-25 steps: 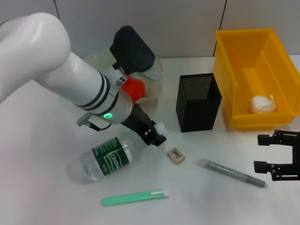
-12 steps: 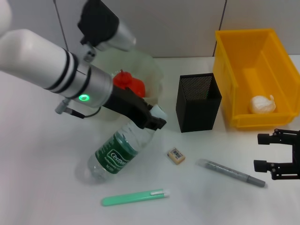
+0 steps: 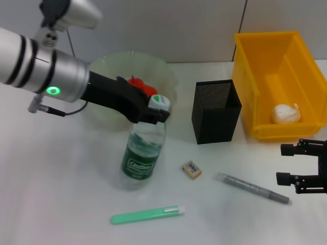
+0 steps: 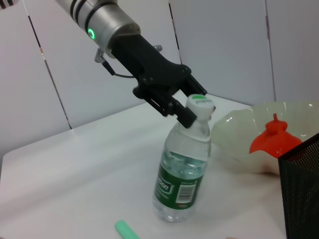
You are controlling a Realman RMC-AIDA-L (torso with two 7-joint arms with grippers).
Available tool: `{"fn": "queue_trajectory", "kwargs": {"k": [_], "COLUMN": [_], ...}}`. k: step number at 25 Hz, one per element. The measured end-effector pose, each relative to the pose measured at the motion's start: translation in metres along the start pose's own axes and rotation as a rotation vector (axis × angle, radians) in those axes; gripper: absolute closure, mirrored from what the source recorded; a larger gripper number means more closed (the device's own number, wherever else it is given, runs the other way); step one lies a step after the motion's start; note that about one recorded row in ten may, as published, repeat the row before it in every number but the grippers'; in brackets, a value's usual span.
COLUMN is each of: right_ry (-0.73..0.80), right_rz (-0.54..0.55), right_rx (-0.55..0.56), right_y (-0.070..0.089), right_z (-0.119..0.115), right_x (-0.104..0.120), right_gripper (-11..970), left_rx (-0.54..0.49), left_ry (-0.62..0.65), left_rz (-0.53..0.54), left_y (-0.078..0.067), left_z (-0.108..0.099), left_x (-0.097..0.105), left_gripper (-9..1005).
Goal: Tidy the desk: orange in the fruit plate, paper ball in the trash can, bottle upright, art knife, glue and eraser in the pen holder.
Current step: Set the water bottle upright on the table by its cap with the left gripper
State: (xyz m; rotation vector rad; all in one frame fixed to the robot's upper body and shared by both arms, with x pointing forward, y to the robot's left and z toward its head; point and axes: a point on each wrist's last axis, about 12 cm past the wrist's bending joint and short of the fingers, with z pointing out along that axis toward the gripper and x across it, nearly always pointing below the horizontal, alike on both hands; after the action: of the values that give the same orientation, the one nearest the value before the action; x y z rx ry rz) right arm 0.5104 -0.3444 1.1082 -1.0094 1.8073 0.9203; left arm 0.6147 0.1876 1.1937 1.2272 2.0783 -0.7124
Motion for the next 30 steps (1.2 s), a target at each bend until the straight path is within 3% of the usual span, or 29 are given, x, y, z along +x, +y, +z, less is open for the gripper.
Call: {"fn": "queue_trajectory", "kwargs": {"k": [10,20,30], "right_ry": [0.001,0.008,0.009], "right_rz": [-0.004,-0.01,-0.013], "right_rx": [0.006,-0.001,-0.004], "right_y": [-0.002,-0.003,-0.003], "right_z": [0.002,0.005,0.006], "right_x": [-0.001,-0.003,-0.005], "right_gripper": [173,173,173], "left_rx": [0.012,0.004,-0.108], "left_ry": [-0.061,-0.186,-0.287], "left_rz": [0.003,0.03,0.024], "left_y": [0.007,0.01,0.016], "left_z": [-0.022,-0.046,-0.074], "left_x": [0.013,0.038,0.069], "left_gripper": [550,549,548]}}
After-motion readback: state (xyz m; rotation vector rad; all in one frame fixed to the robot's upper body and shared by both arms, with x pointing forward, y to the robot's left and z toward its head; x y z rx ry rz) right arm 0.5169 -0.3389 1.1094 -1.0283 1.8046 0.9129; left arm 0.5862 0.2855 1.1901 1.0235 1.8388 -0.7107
